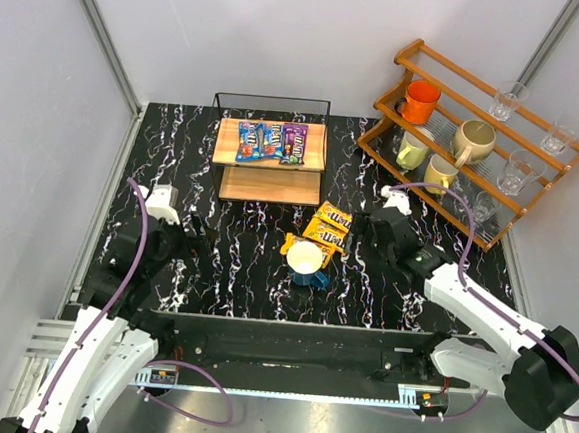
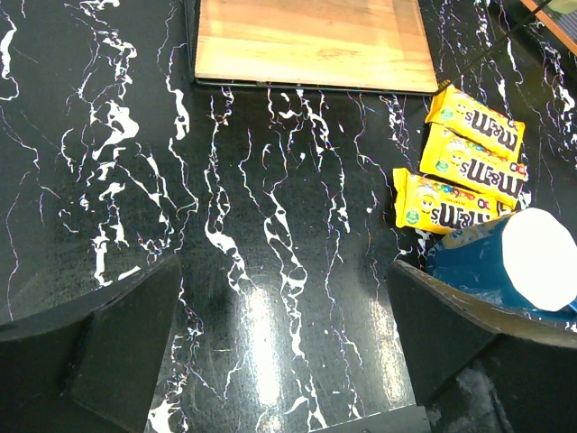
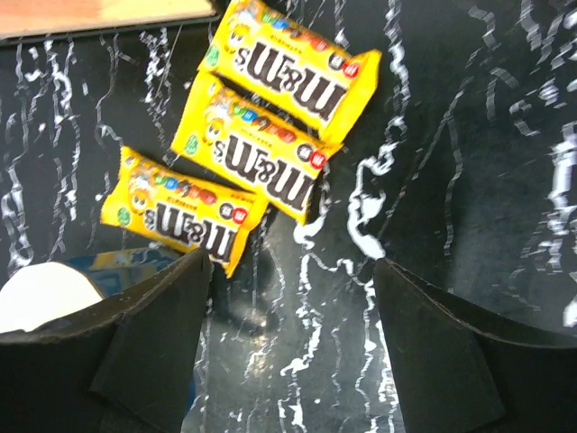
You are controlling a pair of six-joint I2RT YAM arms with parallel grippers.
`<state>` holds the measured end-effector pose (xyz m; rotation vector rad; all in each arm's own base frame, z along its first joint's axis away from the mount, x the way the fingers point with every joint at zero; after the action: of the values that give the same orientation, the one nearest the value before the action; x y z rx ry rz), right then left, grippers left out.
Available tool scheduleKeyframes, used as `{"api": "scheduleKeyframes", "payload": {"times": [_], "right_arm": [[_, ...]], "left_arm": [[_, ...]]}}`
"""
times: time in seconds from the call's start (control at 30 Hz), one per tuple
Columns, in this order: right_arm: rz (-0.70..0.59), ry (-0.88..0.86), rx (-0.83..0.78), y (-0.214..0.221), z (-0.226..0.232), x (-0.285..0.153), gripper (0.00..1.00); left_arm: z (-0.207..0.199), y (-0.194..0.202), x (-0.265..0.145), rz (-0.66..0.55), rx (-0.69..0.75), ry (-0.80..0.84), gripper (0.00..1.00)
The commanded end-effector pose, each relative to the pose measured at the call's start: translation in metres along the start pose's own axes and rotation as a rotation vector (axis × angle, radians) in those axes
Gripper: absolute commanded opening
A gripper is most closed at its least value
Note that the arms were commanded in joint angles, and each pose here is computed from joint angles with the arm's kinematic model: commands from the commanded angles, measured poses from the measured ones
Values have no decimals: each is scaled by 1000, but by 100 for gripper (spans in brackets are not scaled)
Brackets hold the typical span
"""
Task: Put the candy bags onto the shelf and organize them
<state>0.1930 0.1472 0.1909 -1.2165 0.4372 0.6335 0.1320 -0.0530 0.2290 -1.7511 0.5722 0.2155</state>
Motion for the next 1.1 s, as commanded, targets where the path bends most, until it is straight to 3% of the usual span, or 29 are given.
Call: {"api": "scheduleKeyframes", "payload": {"times": [0.0,0.27,0.63,0.8,0.83,0.93,1.07], "right_arm": [[32,-263,98,1,15,7,81],[113,-601,29,8,38,6,73],[121,-611,0,5,39,2,65],[54,-400,31,-3,24,-1,70],[-29,-270,77,-14,19,-2,71],[-75,9,159,-20,0,-6,75],[-23,102,182,-15,-13,2,77]], "left_arm": [[-5,-14,0,-62,9,25,99],[-4,-14,0,-63,9,22,99],[-5,-14,-1,-65,9,26,99],[-5,-14,0,-62,9,28,99],[-5,-14,1,-57,11,31,99],[-8,-15,3,-37,27,68,99],[-11,-16,7,-11,24,100,99]]}}
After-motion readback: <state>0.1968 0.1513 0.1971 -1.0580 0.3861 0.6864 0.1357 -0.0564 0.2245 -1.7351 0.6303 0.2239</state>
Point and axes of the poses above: each gripper's point midway between its finger pads, its own x axis out along the fingers, its own z axis along the line the jaws close on, y = z × x, the point moved 10 cm from there along -x, back along the fingers, and after that the axes turned 3 degrees about x, right-handed, at the moved point
